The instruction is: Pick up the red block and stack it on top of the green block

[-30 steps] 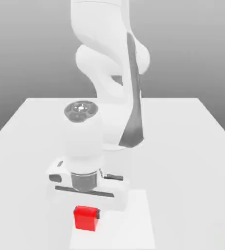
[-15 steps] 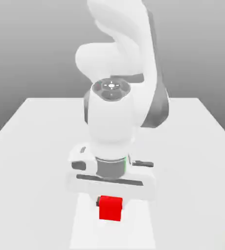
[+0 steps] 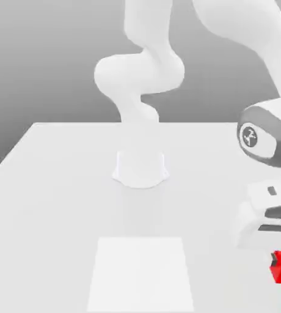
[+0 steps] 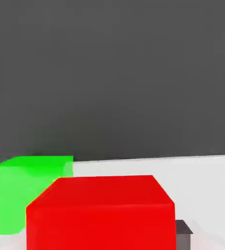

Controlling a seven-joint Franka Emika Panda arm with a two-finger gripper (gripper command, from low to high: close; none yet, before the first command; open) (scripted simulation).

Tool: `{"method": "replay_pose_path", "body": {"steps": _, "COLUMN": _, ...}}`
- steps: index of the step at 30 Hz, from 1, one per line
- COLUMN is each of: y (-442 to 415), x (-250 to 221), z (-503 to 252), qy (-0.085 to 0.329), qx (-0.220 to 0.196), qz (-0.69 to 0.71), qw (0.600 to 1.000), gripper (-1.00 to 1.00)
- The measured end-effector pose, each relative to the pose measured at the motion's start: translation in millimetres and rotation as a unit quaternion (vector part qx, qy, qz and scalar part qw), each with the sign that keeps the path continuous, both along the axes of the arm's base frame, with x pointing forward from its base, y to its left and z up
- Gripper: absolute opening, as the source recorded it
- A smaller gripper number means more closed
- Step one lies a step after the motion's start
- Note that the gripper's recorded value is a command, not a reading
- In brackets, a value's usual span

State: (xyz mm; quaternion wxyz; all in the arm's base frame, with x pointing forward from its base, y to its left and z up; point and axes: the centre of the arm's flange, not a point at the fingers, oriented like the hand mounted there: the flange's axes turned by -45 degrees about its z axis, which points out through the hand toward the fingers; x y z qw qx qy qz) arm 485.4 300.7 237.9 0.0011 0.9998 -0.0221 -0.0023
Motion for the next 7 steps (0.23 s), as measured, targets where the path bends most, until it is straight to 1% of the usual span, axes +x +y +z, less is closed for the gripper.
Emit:
{"method": "replay_pose_path", "body": {"steps": 3, "y": 10.1, "x": -0.6, "z": -38.7, "qy": -0.002, "qx": 0.002, "qz": -0.001, "qw": 1.000, "gripper": -1.00}}
{"method": "replay_pose_path", "body": {"steps": 4, "y": 10.8, "x": -1.3, "z": -49.7, "qy": -0.003, "qx": 0.002, "qz": -0.001, "qw": 1.000, "gripper": 1.00}}
{"method": "replay_pose_path", "body": {"steps": 7, "y": 10.8, "x": -1.3, "z": -49.7, "qy": -0.003, "qx": 0.002, "qz": -0.001, "qw": 1.000, "gripper": 1.00}}
